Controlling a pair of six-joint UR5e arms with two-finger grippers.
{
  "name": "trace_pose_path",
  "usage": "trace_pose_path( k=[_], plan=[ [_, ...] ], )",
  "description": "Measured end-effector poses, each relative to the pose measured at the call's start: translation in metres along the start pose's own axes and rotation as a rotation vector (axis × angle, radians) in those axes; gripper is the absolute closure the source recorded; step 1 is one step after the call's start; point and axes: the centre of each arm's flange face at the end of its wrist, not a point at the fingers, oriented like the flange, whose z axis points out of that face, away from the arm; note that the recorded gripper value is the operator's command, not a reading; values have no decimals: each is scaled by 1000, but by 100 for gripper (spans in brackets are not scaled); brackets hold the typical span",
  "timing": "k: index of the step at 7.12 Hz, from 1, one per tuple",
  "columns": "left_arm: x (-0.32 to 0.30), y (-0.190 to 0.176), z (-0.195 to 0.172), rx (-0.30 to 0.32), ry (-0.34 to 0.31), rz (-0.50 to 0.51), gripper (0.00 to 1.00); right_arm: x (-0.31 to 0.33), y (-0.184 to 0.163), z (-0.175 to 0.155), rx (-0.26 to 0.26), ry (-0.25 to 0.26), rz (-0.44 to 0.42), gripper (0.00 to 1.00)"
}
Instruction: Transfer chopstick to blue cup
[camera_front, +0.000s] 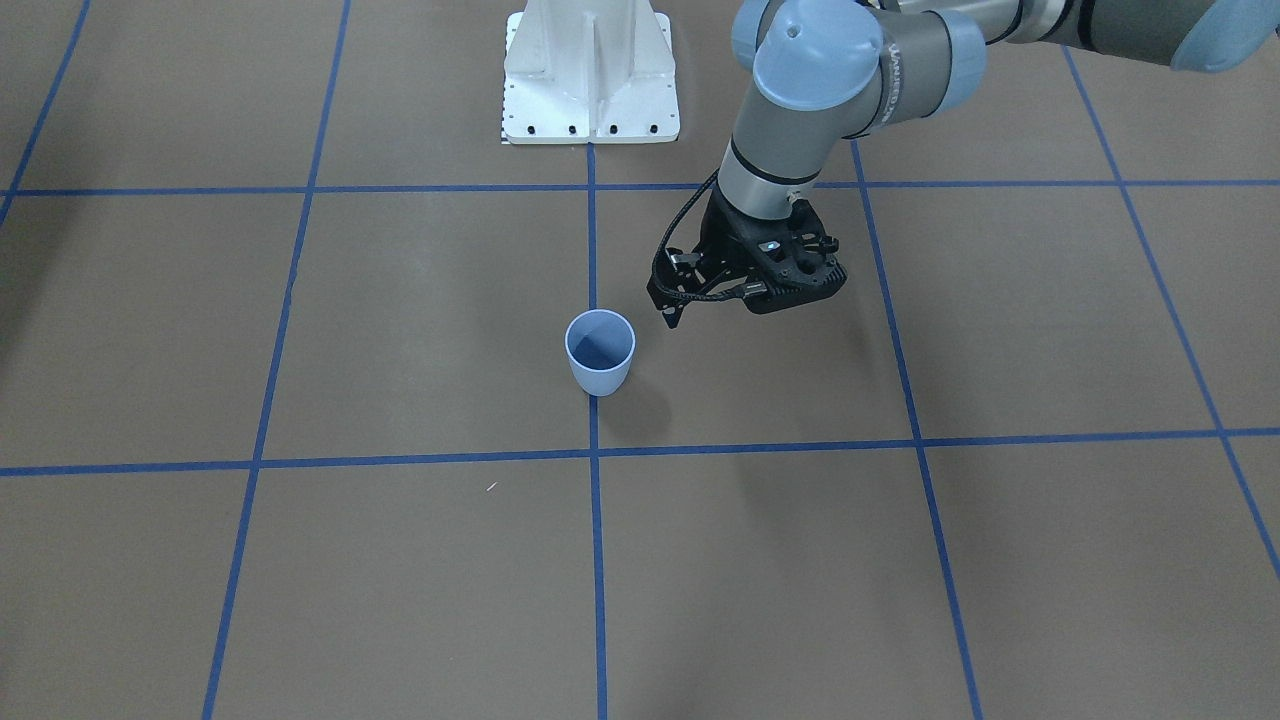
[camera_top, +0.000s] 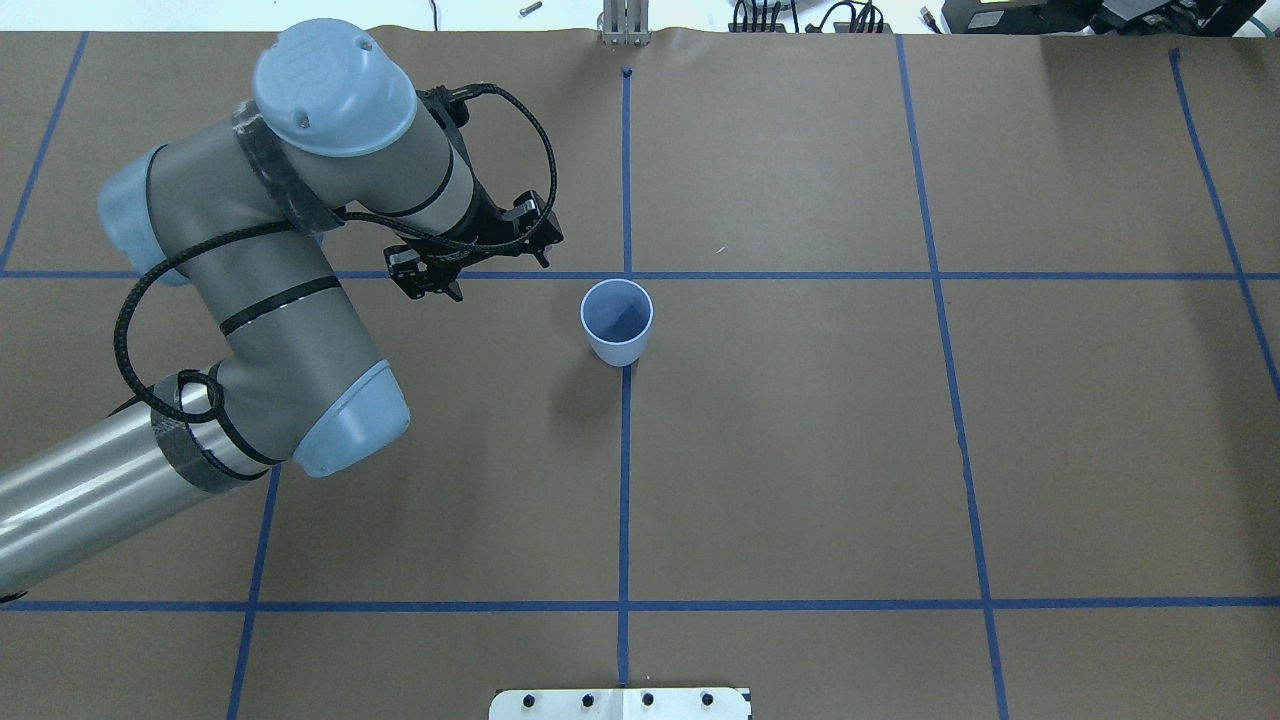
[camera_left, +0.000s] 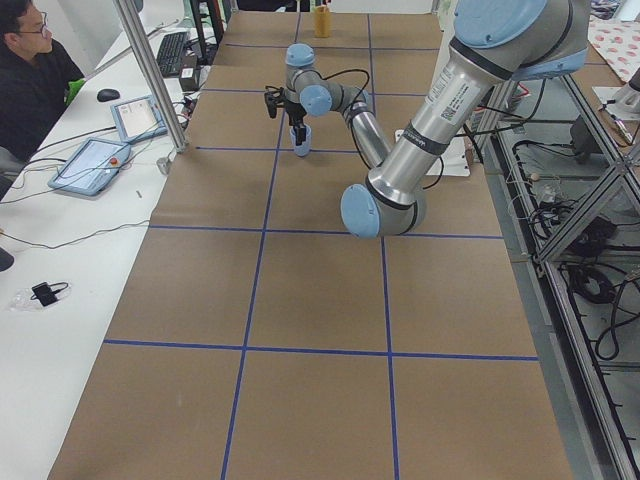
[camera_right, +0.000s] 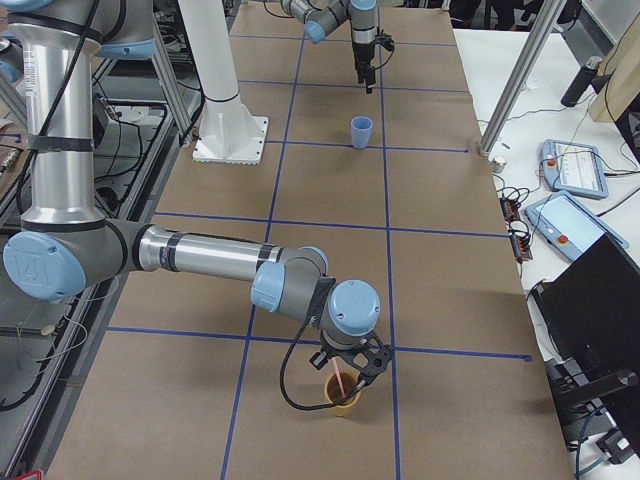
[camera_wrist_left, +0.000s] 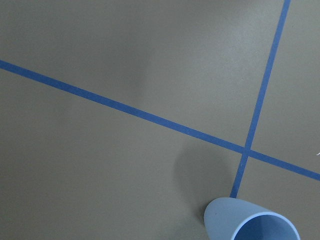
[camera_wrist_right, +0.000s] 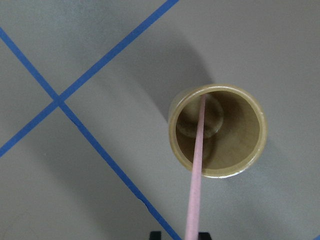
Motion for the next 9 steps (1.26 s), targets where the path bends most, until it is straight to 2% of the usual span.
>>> trace_pose_path(
  k=[2, 3, 4, 8, 9],
  plan=[
    [1, 2, -4, 0, 8, 3, 2, 0, 1, -1, 2, -1, -2, 80],
    [2, 3, -6, 0, 12, 5, 2, 1, 3, -1, 2, -2, -3, 89],
    [2, 3, -7, 0, 13, 5, 2, 2, 4, 0, 1, -2, -2, 91],
    [4, 5, -9, 0, 20, 9, 2, 10, 6, 2, -3, -2, 3, 93],
    [6, 5, -11, 0, 23, 10, 2, 19, 7, 0, 1, -6, 16, 100]
  ],
)
